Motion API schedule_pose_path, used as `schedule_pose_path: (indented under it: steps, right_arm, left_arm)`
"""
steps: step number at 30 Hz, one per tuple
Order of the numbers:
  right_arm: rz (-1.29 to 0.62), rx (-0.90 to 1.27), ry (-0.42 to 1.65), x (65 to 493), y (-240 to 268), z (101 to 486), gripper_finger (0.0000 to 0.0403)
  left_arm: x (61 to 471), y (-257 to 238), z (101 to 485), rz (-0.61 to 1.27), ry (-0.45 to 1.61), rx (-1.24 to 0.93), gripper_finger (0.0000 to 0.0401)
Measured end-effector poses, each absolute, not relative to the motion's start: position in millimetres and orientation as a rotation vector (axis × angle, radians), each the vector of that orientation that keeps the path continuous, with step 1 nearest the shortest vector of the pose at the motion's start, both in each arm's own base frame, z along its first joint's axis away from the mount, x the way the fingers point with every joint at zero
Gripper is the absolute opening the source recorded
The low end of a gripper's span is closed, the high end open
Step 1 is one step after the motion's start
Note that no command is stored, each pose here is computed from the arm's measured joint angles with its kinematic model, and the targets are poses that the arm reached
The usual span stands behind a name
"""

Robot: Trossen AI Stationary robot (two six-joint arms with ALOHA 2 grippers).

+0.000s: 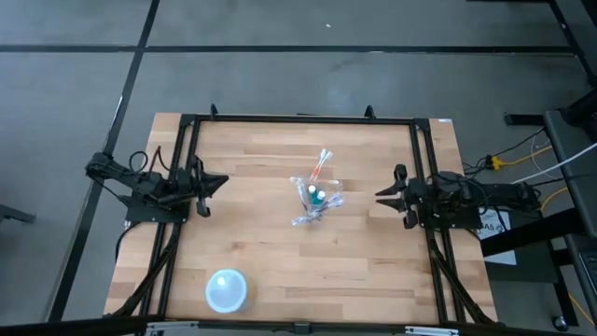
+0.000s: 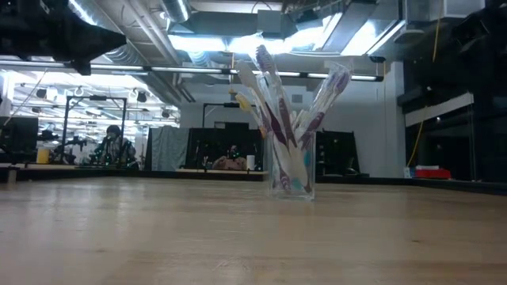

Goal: Pick & Place toothbrushing station
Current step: Return to Home Position

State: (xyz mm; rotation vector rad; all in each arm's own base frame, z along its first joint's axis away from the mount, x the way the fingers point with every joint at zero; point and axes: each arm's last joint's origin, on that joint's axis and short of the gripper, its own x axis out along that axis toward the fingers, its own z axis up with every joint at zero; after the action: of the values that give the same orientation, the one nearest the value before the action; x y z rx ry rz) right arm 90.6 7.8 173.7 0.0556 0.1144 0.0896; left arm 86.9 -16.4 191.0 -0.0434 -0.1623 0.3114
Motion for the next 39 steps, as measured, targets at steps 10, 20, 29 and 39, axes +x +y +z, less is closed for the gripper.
schedule_pose_path:
  steps: [10,20,29,39]
  right_arm:
    - [0.067,0.099,-0.028,96.4,7.5,170.4,0.0093]
    - [0.039,0.161,-0.020,97.0,6.7,169.9,0.0094]
    - [0.043,0.149,-0.020,97.0,6.8,169.9,0.0094]
    - [0.043,0.150,-0.020,97.0,6.8,169.9,0.0094]
  left_arm:
    - [88.9,-18.0,181.4,0.314,-0.135,-0.010,0.0008]
    - [88.7,-14.9,172.0,0.444,-0.048,0.002,0.0008]
    - [88.7,-14.9,172.0,0.443,-0.044,0.022,0.0008]
    - [88.7,-15.0,172.0,0.441,-0.044,0.023,0.0008]
